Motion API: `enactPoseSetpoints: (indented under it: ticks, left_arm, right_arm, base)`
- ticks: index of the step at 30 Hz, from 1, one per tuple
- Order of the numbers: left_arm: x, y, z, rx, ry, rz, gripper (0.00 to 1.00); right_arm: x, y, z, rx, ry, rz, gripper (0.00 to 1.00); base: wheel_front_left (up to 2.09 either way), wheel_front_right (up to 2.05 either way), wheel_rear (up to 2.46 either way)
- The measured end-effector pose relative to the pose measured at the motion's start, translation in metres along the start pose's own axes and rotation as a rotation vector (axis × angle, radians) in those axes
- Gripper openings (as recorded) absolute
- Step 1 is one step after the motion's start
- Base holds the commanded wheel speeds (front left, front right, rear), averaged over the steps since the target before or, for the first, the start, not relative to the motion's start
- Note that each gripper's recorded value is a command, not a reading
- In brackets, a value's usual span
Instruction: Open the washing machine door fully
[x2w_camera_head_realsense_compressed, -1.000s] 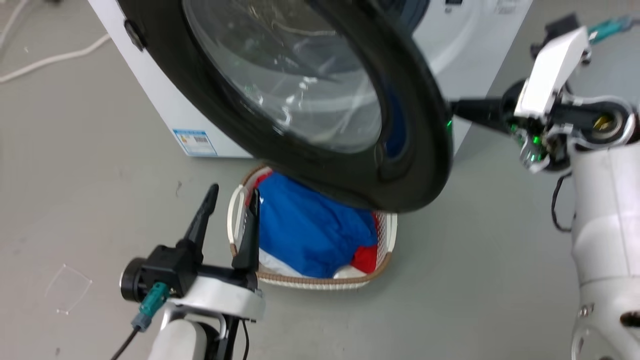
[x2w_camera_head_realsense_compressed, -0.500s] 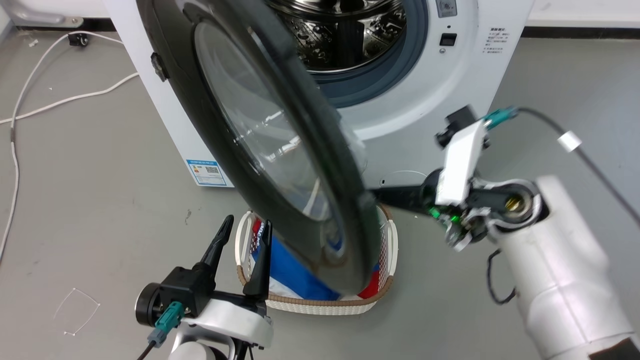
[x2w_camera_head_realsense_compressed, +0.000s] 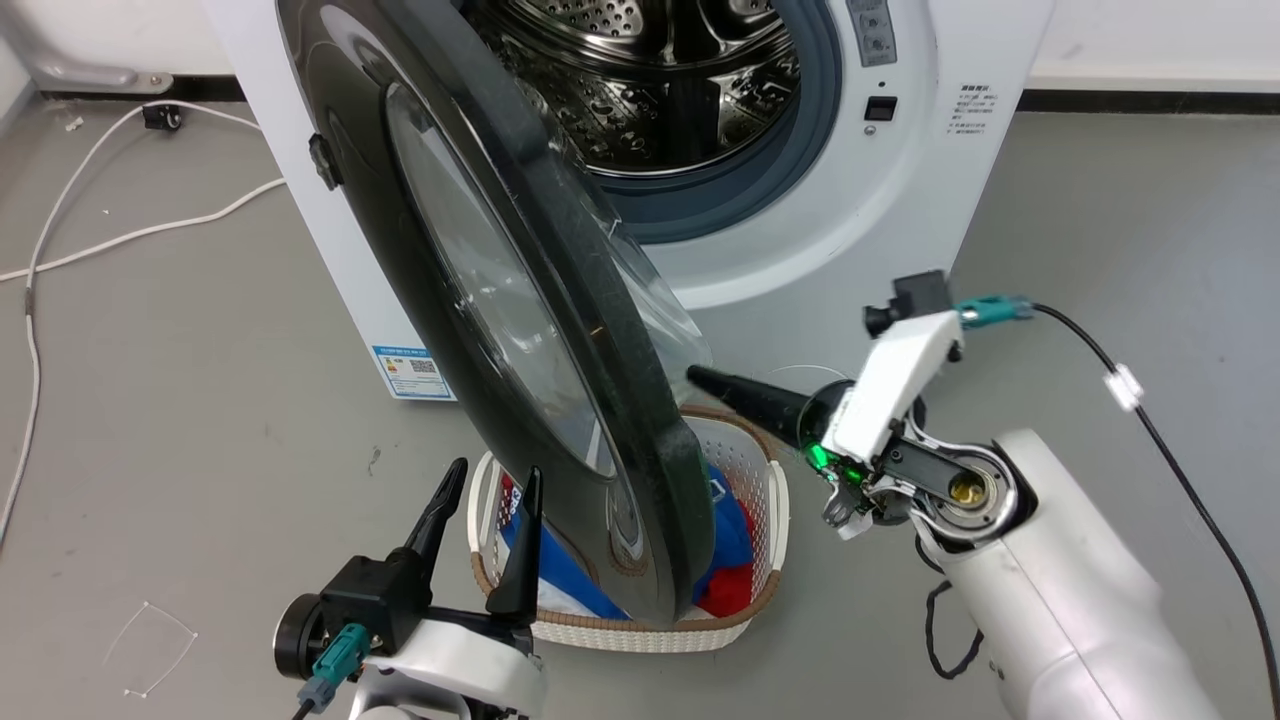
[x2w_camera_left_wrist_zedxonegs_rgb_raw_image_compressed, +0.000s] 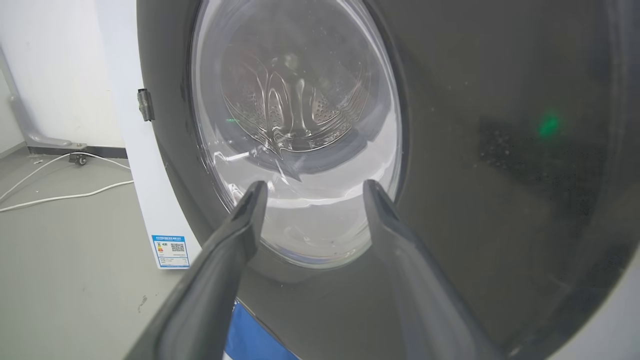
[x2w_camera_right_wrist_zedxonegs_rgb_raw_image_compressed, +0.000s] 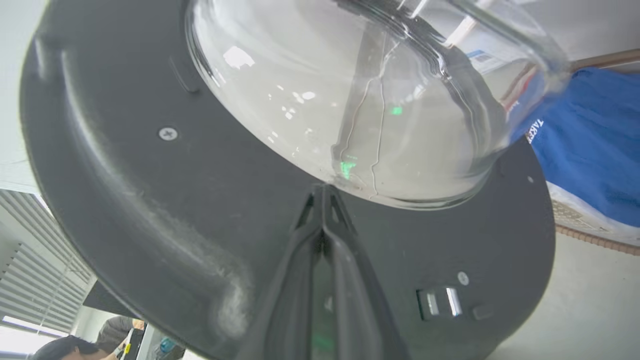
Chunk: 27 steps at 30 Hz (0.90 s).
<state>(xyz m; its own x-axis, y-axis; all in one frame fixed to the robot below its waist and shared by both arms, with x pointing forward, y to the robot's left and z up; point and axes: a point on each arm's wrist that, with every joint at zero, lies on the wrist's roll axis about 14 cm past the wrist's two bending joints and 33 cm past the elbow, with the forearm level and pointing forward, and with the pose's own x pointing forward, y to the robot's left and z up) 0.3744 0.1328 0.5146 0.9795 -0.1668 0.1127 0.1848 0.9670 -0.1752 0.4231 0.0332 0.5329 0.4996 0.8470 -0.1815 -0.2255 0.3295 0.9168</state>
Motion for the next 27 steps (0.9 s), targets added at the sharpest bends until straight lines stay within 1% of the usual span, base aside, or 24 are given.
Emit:
enactPoseSetpoints:
  ticks: [3, 7, 10, 13, 14, 15, 16, 17, 19, 22, 25, 27]
  left_arm:
    - [-0.001, -0.002, 0.001, -0.005, -0.004, -0.004, 1.0]
    - [-0.004, -0.005, 0.002, -0.006, -0.004, -0.005, 1.0]
    - [-0.008, -0.005, 0.002, -0.011, -0.003, -0.004, 1.0]
    - [-0.008, -0.005, 0.002, -0.012, -0.005, -0.004, 1.0]
    - [-0.008, -0.005, 0.002, -0.013, -0.005, -0.003, 1.0]
    - [-0.008, -0.005, 0.002, -0.013, -0.006, -0.003, 1.0]
    - [-0.008, -0.005, 0.002, -0.013, -0.005, -0.002, 1.0]
    - [-0.009, -0.004, 0.001, -0.013, -0.003, 0.001, 1.0]
    - [-0.009, -0.003, 0.0, -0.013, 0.004, 0.003, 1.0]
    - [-0.009, -0.003, -0.001, -0.011, 0.005, 0.004, 1.0]
    - [-0.01, 0.0, 0.0, -0.006, 0.003, 0.007, 1.0]
    - [-0.01, 0.001, 0.001, -0.004, 0.0, 0.009, 1.0]
  right_arm:
    - [-0.014, -0.005, 0.02, 0.018, -0.164, 0.001, 0.0]
    - [-0.052, -0.02, 0.044, 0.045, -0.381, -0.015, 0.0]
    - [-0.085, -0.043, 0.047, 0.072, -0.514, -0.061, 0.0]
    - [-0.12, -0.067, 0.045, 0.072, -0.633, -0.131, 0.0]
    - [-0.132, -0.072, 0.046, 0.08, -0.679, -0.142, 0.15]
    - [-0.144, -0.075, 0.046, 0.087, -0.727, -0.15, 0.42]
    - [-0.154, -0.078, 0.046, 0.083, -0.76, -0.162, 0.88]
    - [-0.164, -0.081, 0.044, 0.069, -0.79, -0.179, 1.0]
    - [-0.184, -0.088, 0.042, 0.037, -0.854, -0.222, 1.0]
    - [-0.209, -0.092, 0.041, -0.049, -0.932, -0.285, 1.0]
    - [-0.23, -0.087, 0.046, -0.225, -0.981, -0.36, 1.0]
    - [-0.243, -0.082, 0.051, -0.411, -0.987, -0.435, 1.0]
  base:
    - [0.0, 0.0, 0.0]
    - [0.0, 0.0, 0.0]
    - [0.0, 0.0, 0.0]
    - [0.0, 0.0, 0.0]
    - [0.0, 0.0, 0.0]
    - [0.0, 0.0, 0.0]
    - [0.0, 0.0, 0.0]
    - [0.0, 0.0, 0.0]
    - [0.0, 0.0, 0.0]
    - [0.0, 0.0, 0.0]
    - [0.0, 0.0, 0.0]
    - [0.0, 0.0, 0.0]
